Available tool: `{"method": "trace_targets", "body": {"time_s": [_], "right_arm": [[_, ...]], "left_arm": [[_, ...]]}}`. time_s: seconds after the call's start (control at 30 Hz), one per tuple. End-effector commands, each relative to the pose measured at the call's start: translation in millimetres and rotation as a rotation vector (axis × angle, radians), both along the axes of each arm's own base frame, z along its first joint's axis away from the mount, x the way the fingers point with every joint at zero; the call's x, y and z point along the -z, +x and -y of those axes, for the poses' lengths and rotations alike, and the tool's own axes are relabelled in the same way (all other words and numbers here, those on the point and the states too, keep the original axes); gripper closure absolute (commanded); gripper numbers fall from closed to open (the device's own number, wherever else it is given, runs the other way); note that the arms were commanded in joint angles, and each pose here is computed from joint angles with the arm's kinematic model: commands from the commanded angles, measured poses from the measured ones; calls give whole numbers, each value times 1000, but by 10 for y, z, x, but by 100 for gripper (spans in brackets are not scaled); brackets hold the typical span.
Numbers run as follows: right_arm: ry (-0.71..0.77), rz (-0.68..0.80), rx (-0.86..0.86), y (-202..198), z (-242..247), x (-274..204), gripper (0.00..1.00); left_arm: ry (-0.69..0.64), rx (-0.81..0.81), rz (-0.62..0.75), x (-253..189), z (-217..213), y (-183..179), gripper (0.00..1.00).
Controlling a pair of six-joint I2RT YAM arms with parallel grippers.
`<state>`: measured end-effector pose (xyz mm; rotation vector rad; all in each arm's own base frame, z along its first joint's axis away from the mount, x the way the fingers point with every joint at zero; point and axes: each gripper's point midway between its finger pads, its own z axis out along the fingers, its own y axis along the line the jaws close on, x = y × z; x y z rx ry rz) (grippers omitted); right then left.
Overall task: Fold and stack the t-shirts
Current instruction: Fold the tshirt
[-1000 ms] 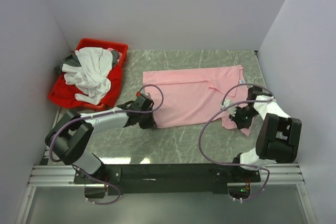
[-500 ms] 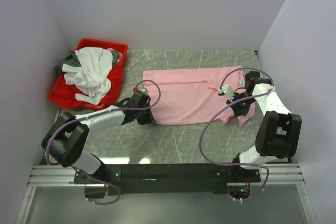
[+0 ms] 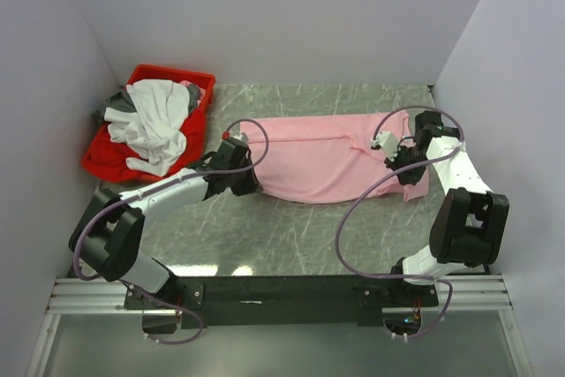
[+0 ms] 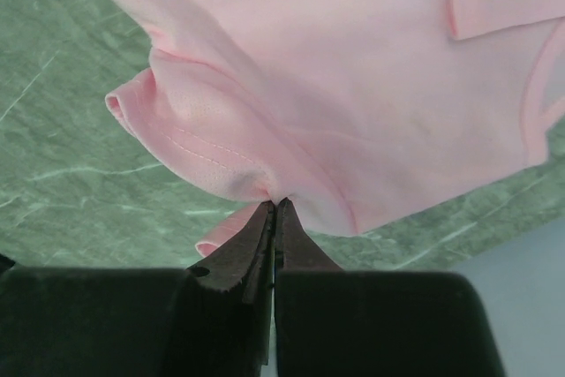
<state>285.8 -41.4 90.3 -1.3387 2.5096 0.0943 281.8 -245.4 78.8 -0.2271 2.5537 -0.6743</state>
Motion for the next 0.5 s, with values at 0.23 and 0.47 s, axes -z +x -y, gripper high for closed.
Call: {"method": "trace_targets", "body": {"time_s": [0.23,0.47], "right_arm": [[-27,219,58,506,91,-455,100],[-33,253,94,716,142,-473,100]], "left_arm": [[1,-19,49,-186,-57,277,99],[24,-33,27,-115,-50,390,99]]}}
